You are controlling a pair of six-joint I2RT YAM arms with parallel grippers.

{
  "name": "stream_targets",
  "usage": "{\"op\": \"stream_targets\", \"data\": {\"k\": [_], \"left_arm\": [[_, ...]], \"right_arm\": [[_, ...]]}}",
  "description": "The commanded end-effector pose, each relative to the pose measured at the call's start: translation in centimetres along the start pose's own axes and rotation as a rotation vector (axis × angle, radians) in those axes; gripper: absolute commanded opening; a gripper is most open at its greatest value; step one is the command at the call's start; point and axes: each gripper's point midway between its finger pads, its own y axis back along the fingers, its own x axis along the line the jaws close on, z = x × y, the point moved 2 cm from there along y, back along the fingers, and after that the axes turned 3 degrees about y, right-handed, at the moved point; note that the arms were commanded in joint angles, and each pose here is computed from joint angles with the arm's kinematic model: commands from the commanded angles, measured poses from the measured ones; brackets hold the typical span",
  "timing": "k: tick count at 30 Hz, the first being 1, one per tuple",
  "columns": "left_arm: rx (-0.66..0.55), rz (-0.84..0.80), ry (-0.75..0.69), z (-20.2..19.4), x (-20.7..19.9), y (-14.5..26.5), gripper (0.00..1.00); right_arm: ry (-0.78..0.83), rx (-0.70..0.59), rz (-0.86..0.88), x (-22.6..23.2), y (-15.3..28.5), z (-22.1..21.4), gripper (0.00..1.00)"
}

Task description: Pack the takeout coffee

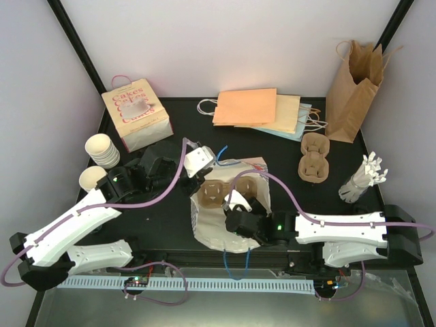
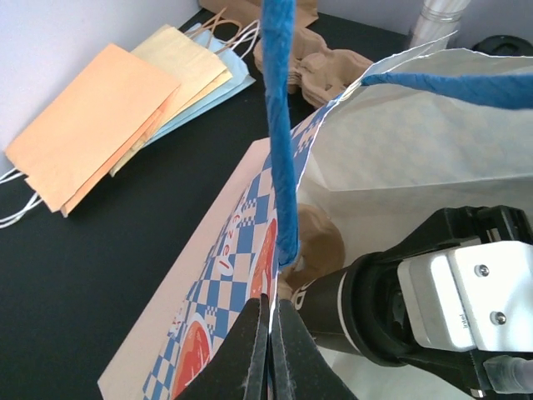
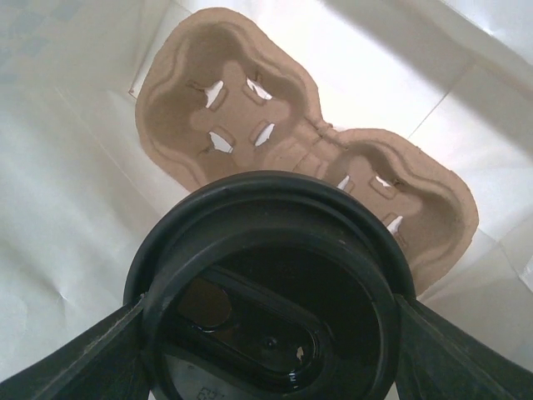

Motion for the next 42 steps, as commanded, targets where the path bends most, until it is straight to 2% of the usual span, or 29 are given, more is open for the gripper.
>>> {"op": "stream_targets", "data": {"k": [1, 11, 20, 33, 37, 42], "left_arm": [[-0.125, -0.081, -0.025, 2.1, -1.3, 1.5, 0.02], [-0.135, -0.125, -0.024, 1.7, -2.0, 1.8, 0.02], [-0.125, -0.153, -0.005, 1.5, -2.5, 1.8, 0.02], [-0.101, -0.122, 0.001, 0.9, -2.1, 1.3, 0.02], [-0.098, -0.126, 0.004, 0.7, -2.2, 1.2, 0.02], [-0.101, -0.149, 0.011, 0.7, -2.5, 1.1, 0.02]], "right_arm": [[-0.036, -0.071, -0.002, 0.1, 0.4, 1.6, 0.61], [0.0, -0.148, 0.006, 1.1, 0.4, 5.3, 0.61], [0.039, -0.207, -0.012, 1.4, 0.2, 6.8, 0.61], [0.082, -0.15, -0.204, -1.3, -0.2, 5.2, 0.6], [0.067, -0.146, -0.174, -1.7, 0.5, 4.4, 0.6], [0.064, -0.19, -0.03, -0.1, 1.1, 4.9, 0.6]]}}
